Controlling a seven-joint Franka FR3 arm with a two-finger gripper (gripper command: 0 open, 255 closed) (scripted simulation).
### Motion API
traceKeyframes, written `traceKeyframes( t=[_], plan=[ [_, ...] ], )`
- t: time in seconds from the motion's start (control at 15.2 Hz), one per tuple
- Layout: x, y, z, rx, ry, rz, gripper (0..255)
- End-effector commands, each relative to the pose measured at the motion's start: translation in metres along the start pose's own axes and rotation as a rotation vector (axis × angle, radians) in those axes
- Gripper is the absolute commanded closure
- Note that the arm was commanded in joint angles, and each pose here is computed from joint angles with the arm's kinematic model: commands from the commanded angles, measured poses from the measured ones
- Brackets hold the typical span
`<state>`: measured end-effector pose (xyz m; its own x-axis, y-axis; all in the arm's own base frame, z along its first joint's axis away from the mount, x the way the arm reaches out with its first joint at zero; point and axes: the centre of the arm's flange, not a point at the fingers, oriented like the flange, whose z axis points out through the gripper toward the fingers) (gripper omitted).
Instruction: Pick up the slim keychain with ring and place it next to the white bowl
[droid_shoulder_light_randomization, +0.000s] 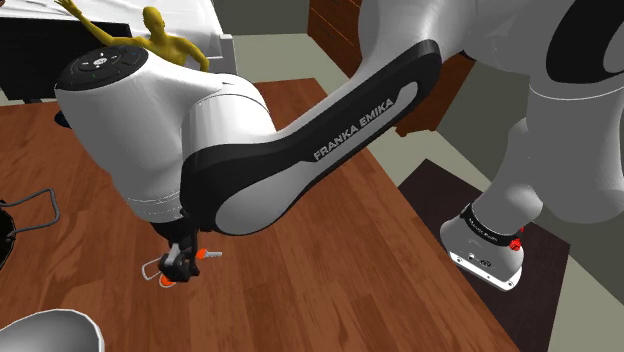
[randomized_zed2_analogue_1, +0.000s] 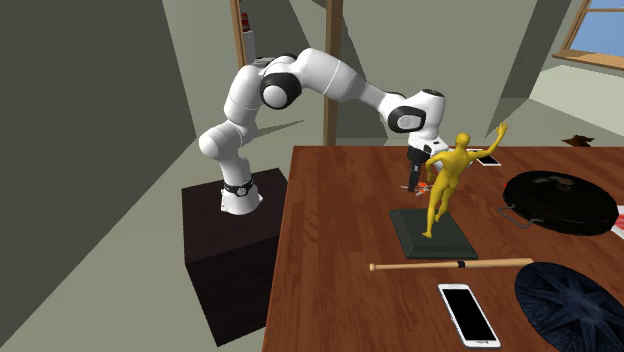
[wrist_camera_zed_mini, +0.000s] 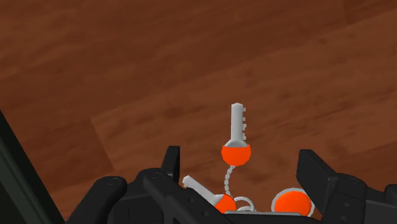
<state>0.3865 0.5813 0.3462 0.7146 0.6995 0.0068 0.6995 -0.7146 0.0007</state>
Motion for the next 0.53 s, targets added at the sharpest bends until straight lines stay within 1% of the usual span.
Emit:
traceKeyframes(
  t=[0.0,0.13,0.4,0.46],
  plan=[
    [0.000,0.000,0.000,0.000,0.000,0.000,0],
    [0.000,0.000,0.000,0.000,0.000,0.000,0],
    [0.000,0.000,-0.050,0.000,0.000,0.000,0],
    [0.000,0.000,-0.050,0.000,0.000,0.000,0]
  ],
)
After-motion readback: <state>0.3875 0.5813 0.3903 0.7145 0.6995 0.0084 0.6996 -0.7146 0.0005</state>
